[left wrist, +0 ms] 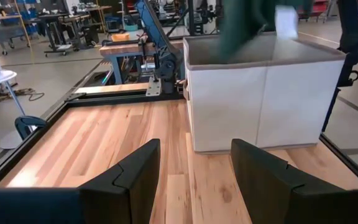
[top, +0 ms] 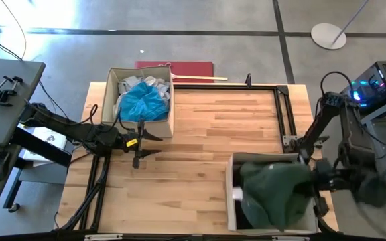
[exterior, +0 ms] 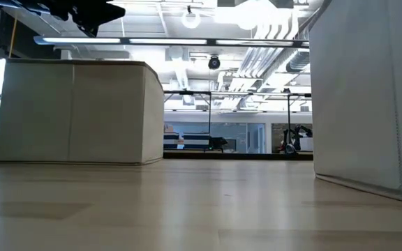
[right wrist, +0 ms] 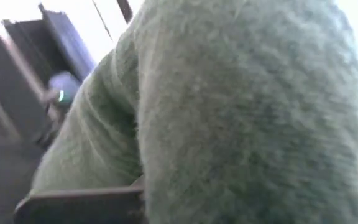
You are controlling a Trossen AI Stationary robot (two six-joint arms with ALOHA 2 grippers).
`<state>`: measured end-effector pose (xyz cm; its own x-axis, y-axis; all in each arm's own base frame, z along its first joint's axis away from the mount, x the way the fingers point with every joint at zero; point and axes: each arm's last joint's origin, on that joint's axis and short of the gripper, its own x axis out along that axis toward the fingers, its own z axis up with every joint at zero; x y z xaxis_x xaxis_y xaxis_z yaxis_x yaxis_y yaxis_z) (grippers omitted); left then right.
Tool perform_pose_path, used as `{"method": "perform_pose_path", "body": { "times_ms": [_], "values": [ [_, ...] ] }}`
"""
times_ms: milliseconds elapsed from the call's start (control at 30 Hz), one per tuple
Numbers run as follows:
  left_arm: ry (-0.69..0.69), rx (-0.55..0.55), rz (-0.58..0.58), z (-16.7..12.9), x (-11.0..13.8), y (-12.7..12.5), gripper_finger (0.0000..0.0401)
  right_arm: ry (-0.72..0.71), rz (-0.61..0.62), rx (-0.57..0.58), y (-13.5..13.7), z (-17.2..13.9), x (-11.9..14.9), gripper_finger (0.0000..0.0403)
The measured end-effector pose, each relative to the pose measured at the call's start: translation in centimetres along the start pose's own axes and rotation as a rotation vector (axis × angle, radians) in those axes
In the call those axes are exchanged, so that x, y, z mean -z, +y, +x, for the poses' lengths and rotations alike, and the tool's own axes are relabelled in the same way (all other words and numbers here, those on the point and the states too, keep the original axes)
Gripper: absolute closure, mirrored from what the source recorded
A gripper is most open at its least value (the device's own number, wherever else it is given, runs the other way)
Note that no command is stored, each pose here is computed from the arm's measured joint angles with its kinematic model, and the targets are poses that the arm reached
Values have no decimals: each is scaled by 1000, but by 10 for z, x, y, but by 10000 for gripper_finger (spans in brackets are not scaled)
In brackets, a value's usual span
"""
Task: Sort clothes
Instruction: Put the green polo shirt into the bottom laundry organizer
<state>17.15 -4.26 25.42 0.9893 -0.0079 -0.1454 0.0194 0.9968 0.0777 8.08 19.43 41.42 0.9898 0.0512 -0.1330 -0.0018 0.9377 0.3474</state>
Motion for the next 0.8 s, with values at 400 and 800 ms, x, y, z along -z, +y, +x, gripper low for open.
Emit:
{"method": "perform_pose_path", "body": {
  "times_ms": [400,800],
  "values": [
    [-18,-4,-5,0,-1,0,211,854,390,776,-59,36,86,368],
    [-16,-7,-4,0,-1,0,211,1137,552,480,-91,95,178,368]
  ]
}}
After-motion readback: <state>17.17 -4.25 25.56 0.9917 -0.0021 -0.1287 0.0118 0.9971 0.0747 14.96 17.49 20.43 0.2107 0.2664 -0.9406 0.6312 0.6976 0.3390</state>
